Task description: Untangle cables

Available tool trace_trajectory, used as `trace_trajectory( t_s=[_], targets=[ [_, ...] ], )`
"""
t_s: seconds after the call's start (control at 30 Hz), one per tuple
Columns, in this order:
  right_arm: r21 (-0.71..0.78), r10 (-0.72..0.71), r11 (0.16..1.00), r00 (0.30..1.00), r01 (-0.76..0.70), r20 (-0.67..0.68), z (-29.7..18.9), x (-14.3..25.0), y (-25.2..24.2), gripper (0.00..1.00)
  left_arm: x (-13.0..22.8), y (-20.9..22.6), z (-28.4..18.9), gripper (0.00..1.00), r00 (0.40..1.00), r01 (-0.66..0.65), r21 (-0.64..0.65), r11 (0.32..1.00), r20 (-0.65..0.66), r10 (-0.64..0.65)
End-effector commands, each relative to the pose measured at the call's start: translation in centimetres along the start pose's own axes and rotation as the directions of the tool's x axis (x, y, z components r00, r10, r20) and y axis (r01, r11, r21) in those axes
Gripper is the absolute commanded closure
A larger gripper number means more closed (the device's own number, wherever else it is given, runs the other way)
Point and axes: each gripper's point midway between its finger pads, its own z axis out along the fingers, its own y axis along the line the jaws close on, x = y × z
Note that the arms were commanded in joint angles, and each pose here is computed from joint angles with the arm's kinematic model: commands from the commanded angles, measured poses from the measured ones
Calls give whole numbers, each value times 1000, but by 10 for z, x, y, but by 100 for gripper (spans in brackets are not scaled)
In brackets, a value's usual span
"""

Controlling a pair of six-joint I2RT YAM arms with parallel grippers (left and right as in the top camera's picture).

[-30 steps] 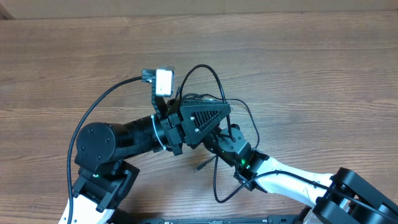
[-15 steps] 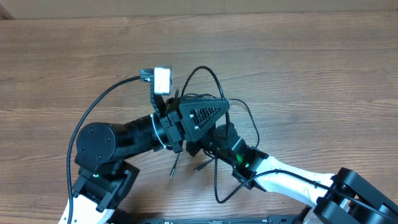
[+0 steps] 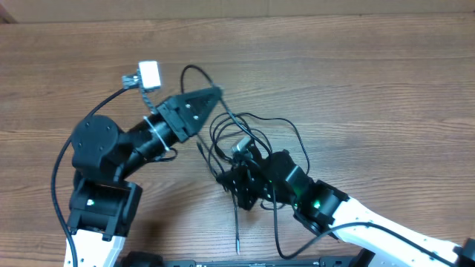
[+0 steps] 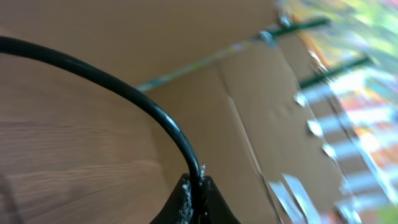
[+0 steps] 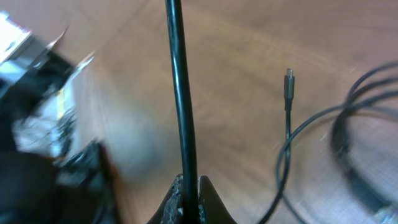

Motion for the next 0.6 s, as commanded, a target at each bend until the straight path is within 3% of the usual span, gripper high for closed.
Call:
trace_trajectory(
  t_s=[0.0, 0.1, 0.33, 0.37, 0.4, 0.57],
  targets=[
    [-126, 22, 992, 998, -30, -66, -9, 7, 27, 96, -12, 11, -9, 96, 999, 11, -54, 998, 37, -9],
    [-140, 71, 986, 990, -88, -118, -11, 17, 30, 96, -7, 30, -12, 94, 997, 72, -121, 990, 26, -69],
    [-219, 63, 971, 985, -97, -157, -14, 23, 43, 96, 11, 59, -17, 24, 983, 178, -235, 956, -6, -184],
    [-230, 61, 968, 985, -98, -162, -15, 23, 46, 96, 14, 63, -18, 9, 980, 189, -251, 949, -10, -198],
    [-239, 60, 966, 984, -99, -167, -15, 24, 47, 96, 16, 66, -19, 2, 978, 199, -264, 944, -13, -210],
    [-199, 77, 974, 985, -108, -157, -15, 22, 36, 96, 24, 75, -22, 0, 971, 217, -306, 927, -26, -236]
  ],
)
